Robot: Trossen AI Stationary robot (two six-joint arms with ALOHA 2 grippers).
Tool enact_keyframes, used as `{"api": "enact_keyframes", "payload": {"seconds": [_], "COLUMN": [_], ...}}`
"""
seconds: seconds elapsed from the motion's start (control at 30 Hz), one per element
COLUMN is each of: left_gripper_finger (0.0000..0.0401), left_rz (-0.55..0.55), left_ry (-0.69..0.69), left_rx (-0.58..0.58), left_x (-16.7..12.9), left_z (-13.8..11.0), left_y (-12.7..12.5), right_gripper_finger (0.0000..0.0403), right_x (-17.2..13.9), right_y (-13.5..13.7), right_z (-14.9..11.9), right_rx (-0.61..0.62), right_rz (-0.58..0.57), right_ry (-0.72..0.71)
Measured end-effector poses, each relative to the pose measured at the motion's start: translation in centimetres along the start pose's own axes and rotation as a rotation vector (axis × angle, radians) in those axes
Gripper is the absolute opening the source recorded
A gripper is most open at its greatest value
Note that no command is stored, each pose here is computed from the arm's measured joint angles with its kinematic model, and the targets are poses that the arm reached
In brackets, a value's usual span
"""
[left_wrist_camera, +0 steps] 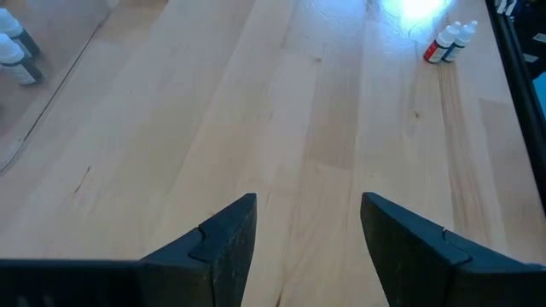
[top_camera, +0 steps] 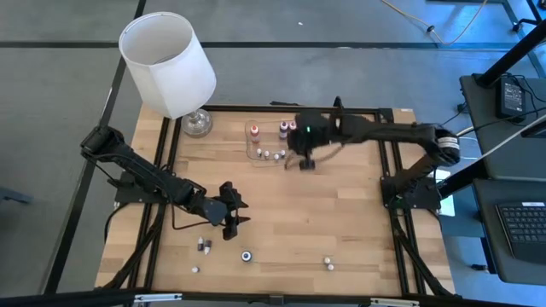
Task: Pick & Place food coloring
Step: Put the small pink food coloring bottle into the transparent bin
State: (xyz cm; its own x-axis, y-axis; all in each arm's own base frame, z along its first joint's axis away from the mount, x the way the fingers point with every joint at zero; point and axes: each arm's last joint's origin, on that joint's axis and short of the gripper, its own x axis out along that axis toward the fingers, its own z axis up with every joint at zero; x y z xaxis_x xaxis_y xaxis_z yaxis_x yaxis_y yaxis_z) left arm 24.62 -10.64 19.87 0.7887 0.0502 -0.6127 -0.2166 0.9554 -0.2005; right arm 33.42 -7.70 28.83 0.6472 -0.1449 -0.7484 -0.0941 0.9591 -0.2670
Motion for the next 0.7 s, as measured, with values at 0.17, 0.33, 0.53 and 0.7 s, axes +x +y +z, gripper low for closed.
{"api": "enact_keyframes", "payload": {"seconds": [0.17, 0.33, 0.53, 0.7], "left_gripper_finger": [0.0205, 0.0205, 0.0205, 0.0205], "left_rz": [0.018, 0.022, 0.023, 0.023], "left_ry": [-0.012, -0.014, -0.015, -0.015], "left_rx": [0.000, 0.000, 0.014, 0.020], "left_x": [0.0, 0.0, 0.0, 0.0], "left_z": [0.0, 0.0, 0.0, 0.0], "left_y": [0.1, 0.1, 0.1, 0.1], "right_gripper_finger": [0.0073, 0.0075, 0.0076, 0.0077], "right_x": [2.5, 5.8, 8.9, 10.0], "right_y": [-2.5, -3.5, -3.5, -3.5], "right_z": [-2.6, -4.5, -5.9, -6.3], "right_rx": [0.050, 0.081, 0.064, 0.066], "right_rz": [0.049, 0.104, 0.140, 0.146], "right_ry": [0.124, 0.196, 0.263, 0.274]}}
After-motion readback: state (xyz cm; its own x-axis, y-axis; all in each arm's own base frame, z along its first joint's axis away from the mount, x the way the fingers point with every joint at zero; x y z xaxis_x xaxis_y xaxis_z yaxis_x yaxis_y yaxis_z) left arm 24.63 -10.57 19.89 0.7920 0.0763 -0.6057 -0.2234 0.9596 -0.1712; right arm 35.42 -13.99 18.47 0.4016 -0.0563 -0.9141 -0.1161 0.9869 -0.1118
